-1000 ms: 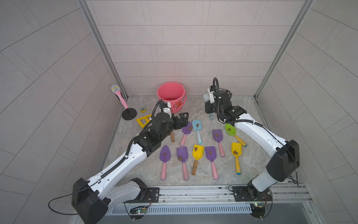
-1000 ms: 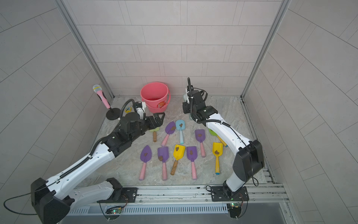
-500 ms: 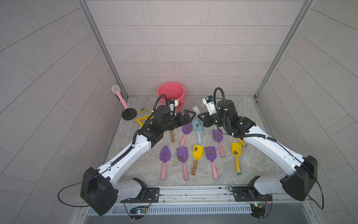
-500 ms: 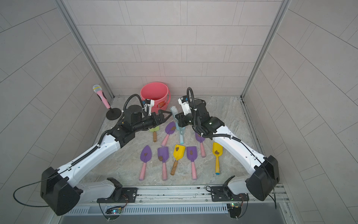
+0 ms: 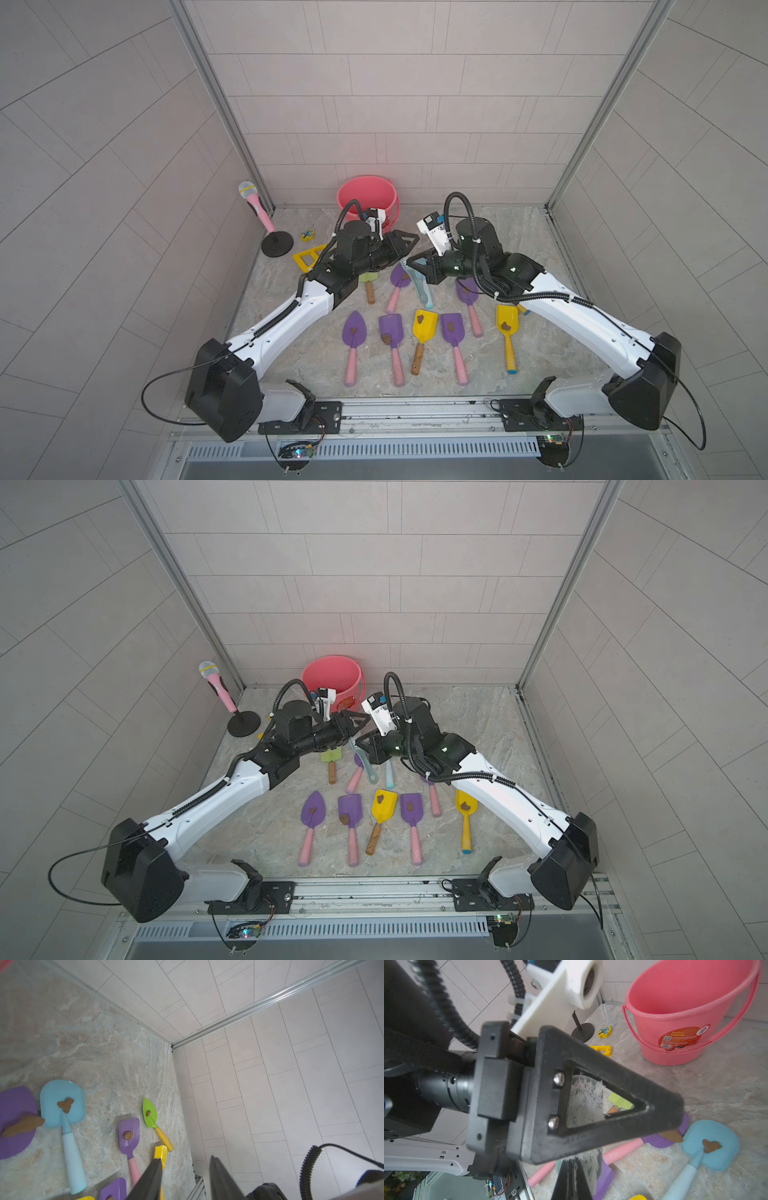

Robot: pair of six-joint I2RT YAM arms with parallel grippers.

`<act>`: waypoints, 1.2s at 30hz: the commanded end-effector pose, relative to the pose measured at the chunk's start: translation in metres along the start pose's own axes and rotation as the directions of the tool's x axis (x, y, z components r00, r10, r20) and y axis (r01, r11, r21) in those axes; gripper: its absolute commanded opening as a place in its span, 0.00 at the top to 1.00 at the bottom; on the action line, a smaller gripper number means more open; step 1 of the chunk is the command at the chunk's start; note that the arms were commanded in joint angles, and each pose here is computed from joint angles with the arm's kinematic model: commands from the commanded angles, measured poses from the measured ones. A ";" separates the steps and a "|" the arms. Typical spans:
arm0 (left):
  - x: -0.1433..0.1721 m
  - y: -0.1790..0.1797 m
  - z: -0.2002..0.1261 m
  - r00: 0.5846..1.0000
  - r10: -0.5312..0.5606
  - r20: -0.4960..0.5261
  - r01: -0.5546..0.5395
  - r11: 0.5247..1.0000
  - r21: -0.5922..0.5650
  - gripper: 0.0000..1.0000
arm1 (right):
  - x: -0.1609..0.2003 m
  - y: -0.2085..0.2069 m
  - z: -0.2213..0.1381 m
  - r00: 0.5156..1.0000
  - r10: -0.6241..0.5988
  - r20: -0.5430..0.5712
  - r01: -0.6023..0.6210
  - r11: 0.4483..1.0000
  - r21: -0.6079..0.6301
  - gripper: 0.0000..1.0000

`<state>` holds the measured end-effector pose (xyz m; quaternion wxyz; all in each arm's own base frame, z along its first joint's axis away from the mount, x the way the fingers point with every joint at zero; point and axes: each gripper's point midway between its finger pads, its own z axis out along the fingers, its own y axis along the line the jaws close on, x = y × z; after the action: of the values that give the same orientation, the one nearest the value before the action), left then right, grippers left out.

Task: Brush the soil off the hand trowel and place it into the bucket
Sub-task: Pick up the brush from the center of the board.

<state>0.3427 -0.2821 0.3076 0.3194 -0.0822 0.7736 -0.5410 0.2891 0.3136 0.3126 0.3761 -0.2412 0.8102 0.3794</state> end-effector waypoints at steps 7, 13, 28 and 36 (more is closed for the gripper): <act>-0.006 0.059 -0.023 0.966 -0.219 0.139 0.255 0.902 -0.348 0.95 | 0.015 -0.001 -0.015 0.981 -0.194 -0.026 0.195 0.973 0.124 0.63; -0.001 0.092 -0.037 0.904 -0.360 0.231 0.428 0.769 -0.475 0.96 | 0.048 0.009 -0.018 0.926 -0.368 -0.077 0.376 0.911 0.167 0.52; 0.010 0.094 -0.035 0.841 -0.497 0.216 0.536 0.704 -0.466 0.96 | 0.067 -0.016 0.002 0.899 -0.404 -0.168 0.435 0.866 0.247 0.59; 0.004 0.096 -0.040 0.854 -0.466 0.231 0.518 0.721 -0.459 0.91 | 0.061 -0.021 0.013 0.912 -0.372 -0.175 0.408 0.869 0.280 0.95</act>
<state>0.3360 -0.2186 0.2199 0.1530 -0.3943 0.8279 -0.3683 0.2649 0.3060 0.2382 0.4213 -0.3881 0.8070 0.1434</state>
